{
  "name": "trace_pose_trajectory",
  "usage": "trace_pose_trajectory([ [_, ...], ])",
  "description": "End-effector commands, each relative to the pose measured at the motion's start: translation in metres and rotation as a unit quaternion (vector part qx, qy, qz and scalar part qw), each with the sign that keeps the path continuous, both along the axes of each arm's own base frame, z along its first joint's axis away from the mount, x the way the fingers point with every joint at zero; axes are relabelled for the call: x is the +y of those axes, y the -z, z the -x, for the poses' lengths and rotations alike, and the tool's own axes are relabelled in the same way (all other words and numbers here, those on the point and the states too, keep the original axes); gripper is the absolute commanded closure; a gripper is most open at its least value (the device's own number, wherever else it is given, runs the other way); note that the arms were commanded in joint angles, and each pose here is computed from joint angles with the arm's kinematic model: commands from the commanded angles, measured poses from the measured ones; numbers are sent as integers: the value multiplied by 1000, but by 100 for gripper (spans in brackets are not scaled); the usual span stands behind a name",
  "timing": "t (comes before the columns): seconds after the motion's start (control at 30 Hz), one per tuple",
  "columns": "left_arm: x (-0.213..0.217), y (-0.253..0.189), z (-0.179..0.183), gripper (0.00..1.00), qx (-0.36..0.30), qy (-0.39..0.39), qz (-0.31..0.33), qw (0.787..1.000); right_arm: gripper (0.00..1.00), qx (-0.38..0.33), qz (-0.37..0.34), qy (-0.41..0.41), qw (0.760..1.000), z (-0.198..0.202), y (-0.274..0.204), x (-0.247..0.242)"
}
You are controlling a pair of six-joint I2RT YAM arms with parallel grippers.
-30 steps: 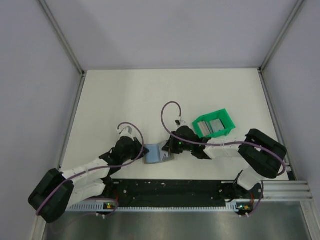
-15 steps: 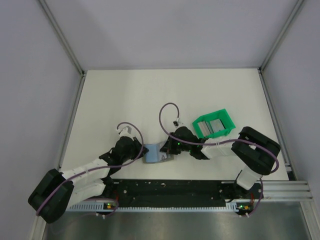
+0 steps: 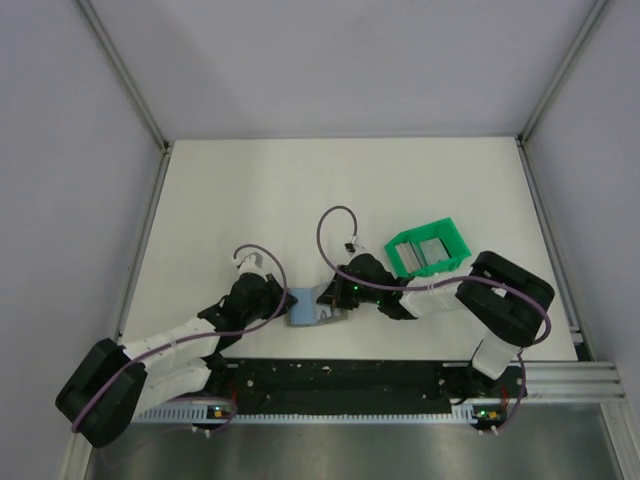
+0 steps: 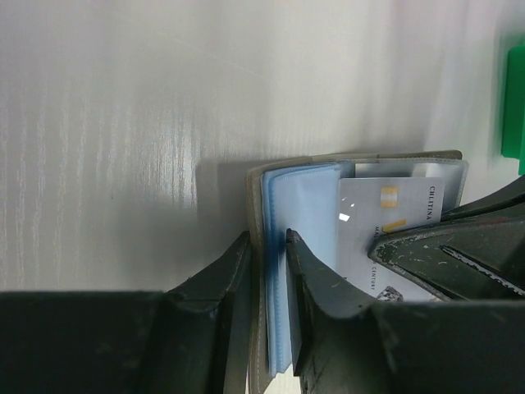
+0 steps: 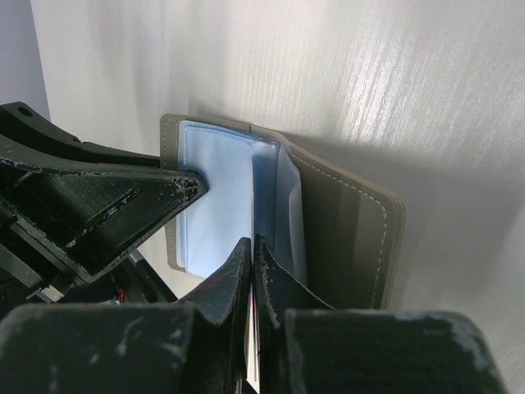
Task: Put the credit cards into the card holder
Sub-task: Insert the credit card into the card holder.
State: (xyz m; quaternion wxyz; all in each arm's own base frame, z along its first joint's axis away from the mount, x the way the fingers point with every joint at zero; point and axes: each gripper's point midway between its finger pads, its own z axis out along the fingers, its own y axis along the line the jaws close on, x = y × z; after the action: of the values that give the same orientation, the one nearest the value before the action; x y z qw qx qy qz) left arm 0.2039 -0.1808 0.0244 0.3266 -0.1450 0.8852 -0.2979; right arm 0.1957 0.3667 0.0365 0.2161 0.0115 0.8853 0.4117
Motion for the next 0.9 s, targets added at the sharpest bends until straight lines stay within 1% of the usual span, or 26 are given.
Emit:
trace_pose_trajectory([
  [0.0,5,4,1,73,6,-3,-15,1000,100,-6,-15,3,1000,-5,-2,5],
  [0.1,5,3,1,69,5,-3,-16,1000,100,3,-7,8,1000,-4,5,3],
  [0.13,6,3,1,64,6,-4,-18,1000,100,5,0,11,1000,-4,8,1],
  [0.27,10,-1,0,56,3,-12,-26,1000,100,10,14,17,1000,-4,15,-5],
  [0.37,15,-4,0,55,-1,-19,-35,999,100,13,14,17,1000,-3,19,-4],
  [0.47,22,-4,2,68,2,-26,-48,998,100,13,21,19,1000,-4,23,-6],
  [0.53,23,-1,3,83,5,-25,-51,998,100,14,25,21,999,-4,25,-7],
  [0.57,22,0,4,89,5,-23,-50,998,100,14,27,20,999,-4,27,-8],
  [0.63,20,3,6,93,9,-18,-46,999,100,15,27,20,999,-4,27,-7],
  [0.67,17,2,4,98,5,-15,-38,999,100,16,28,19,999,-4,29,-7],
  [0.7,16,2,4,100,4,-13,-36,999,100,16,29,19,999,-4,29,-7],
  [0.87,15,4,5,100,9,-12,-36,999,100,21,30,19,999,-4,33,-5],
])
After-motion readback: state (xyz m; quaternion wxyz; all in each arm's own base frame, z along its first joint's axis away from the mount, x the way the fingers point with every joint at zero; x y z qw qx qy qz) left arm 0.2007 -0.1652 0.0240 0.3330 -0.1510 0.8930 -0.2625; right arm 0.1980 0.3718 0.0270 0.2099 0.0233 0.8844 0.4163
